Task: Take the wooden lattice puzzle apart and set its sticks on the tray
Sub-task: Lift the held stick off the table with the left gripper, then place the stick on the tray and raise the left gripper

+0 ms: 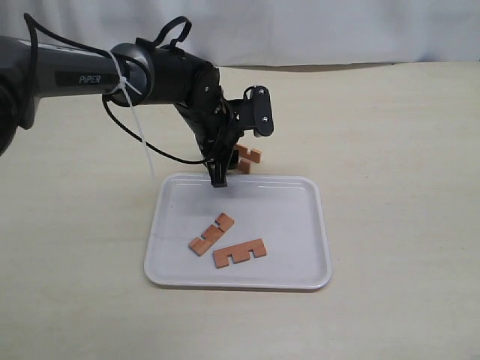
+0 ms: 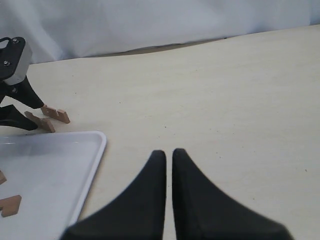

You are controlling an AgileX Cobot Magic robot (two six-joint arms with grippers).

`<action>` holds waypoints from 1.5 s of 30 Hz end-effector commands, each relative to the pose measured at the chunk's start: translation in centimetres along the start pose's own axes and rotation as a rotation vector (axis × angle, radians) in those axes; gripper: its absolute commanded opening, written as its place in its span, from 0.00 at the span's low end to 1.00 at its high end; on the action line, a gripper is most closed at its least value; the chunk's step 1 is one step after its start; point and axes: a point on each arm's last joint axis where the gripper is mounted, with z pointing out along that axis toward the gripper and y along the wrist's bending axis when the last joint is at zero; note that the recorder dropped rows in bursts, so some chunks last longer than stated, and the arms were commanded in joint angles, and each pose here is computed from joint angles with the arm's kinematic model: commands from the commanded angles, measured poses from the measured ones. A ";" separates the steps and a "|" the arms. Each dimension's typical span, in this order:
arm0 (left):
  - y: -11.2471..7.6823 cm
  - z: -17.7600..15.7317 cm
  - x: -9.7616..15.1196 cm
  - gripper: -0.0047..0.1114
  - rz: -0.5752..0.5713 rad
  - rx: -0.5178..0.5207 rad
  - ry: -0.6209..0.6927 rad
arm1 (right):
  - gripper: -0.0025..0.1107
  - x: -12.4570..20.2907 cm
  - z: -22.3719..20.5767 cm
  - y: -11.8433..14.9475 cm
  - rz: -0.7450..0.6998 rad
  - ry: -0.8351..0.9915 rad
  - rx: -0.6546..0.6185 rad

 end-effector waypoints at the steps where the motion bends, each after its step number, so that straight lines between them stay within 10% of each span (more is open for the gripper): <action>1: 0.0 0.3 0.0 0.45 -0.019 0.004 -0.011 | 0.06 0.0 0.0 0.0 -0.007 -0.006 0.002; 7: 0.1 0.6 -0.1 0.43 -0.019 -0.014 -0.024 | 0.06 0.0 0.0 0.0 -0.007 -0.006 0.002; 15: 0.0 0.7 0.0 0.04 -0.019 0.000 -0.014 | 0.06 0.0 0.0 0.0 -0.007 -0.006 0.002; 27: 0.3 -6.6 -1.3 0.04 -0.092 0.082 -0.056 | 0.06 0.0 0.0 0.0 -0.007 -0.006 0.002; 35: -3.5 -8.6 -3.3 0.04 -0.216 0.322 -0.055 | 0.06 0.0 0.0 0.0 -0.007 -0.006 0.002; 45: -9.1 -6.8 -6.1 0.04 -0.112 0.246 0.040 | 0.06 0.0 0.0 0.0 -0.007 -0.006 0.002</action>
